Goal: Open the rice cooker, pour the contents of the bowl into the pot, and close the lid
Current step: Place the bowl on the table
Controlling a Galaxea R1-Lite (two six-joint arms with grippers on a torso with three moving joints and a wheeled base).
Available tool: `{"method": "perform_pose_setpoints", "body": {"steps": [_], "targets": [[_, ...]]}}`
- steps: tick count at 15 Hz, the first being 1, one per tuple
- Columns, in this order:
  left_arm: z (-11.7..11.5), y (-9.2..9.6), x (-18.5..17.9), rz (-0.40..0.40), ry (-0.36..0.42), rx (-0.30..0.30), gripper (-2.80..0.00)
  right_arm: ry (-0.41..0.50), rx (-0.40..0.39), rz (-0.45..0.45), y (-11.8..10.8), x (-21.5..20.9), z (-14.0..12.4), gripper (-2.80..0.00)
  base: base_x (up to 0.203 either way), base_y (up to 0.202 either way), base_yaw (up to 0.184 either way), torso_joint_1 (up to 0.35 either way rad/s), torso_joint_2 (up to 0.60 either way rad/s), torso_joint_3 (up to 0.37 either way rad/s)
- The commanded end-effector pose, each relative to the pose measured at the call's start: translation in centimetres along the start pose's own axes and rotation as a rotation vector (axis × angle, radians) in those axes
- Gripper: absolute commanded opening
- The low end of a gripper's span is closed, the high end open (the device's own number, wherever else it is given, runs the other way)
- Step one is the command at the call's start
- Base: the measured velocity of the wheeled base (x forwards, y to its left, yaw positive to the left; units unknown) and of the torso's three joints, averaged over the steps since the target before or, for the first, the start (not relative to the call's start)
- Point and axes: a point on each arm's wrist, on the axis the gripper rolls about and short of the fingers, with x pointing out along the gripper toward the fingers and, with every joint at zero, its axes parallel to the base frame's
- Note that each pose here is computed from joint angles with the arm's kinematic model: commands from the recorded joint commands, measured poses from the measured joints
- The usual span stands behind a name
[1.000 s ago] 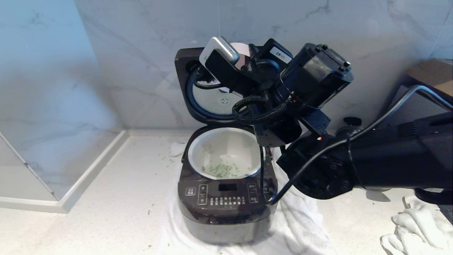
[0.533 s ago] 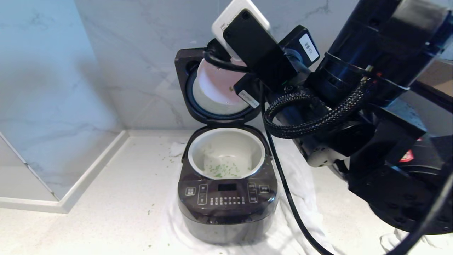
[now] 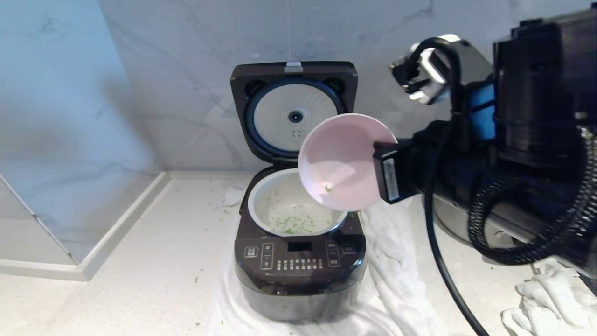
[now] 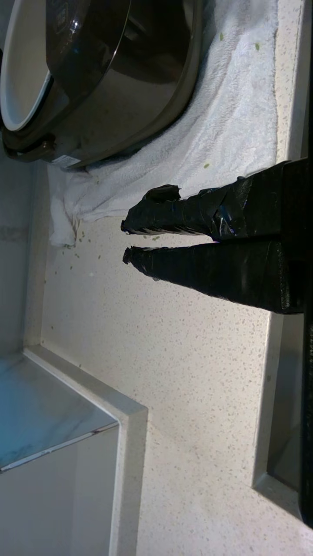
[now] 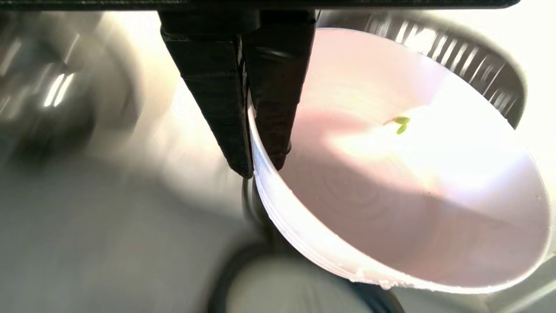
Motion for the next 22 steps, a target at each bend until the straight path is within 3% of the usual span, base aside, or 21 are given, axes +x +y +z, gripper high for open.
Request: {"method": "perform_pose_setpoints", "body": {"steps": [1,3,8,12,14,18,20,22], "targets": [[0.0,0.0,0.0,0.000,0.002,0.000,-2.80,0.158,0.283,-0.060,-3.0,-3.0,-1.9,-2.80,0.000,0.000,0.000,0.000,0.00,0.000],[0.0,0.0,0.0,0.000,0.002,0.000,-2.80,0.255,0.394,-0.138,-5.0,-4.3,-4.0,-2.80,0.000,0.000,0.000,0.000,0.00,0.000],[0.0,0.0,0.0,-0.001,0.002,0.000,-2.80,0.415,0.506,-0.289,-8.7,-5.9,-10.3,-2.80,0.000,0.000,0.000,0.000,0.00,0.000],[0.0,0.0,0.0,-0.001,0.002,0.000,-2.80,0.529,0.762,-0.275,-11.9,-7.7,-13.5,-2.80,0.000,0.000,0.000,0.000,0.00,0.000],[0.0,0.0,0.0,-0.001,0.002,0.000,-2.80,0.579,0.830,-0.319,-13.0,-8.0,-15.1,-2.80,0.000,0.000,0.000,0.000,0.00,0.000],[0.0,0.0,0.0,-0.001,0.002,0.000,-2.80,0.644,0.973,-0.408,-16.5,-6.2,-16.8,-2.80,0.000,0.000,0.000,0.000,0.00,0.000],[0.0,0.0,0.0,-0.001,0.002,0.000,-2.80,0.742,1.038,-0.450,-19.5,-3.7,-18.7,-2.80,0.000,0.000,0.000,0.000,0.00,0.000],[0.0,0.0,0.0,0.000,0.002,0.000,-2.80,0.833,1.083,-0.429,-21.7,-1.5,-21.2,-2.80,0.000,0.000,0.000,0.000,0.00,0.000]]}}
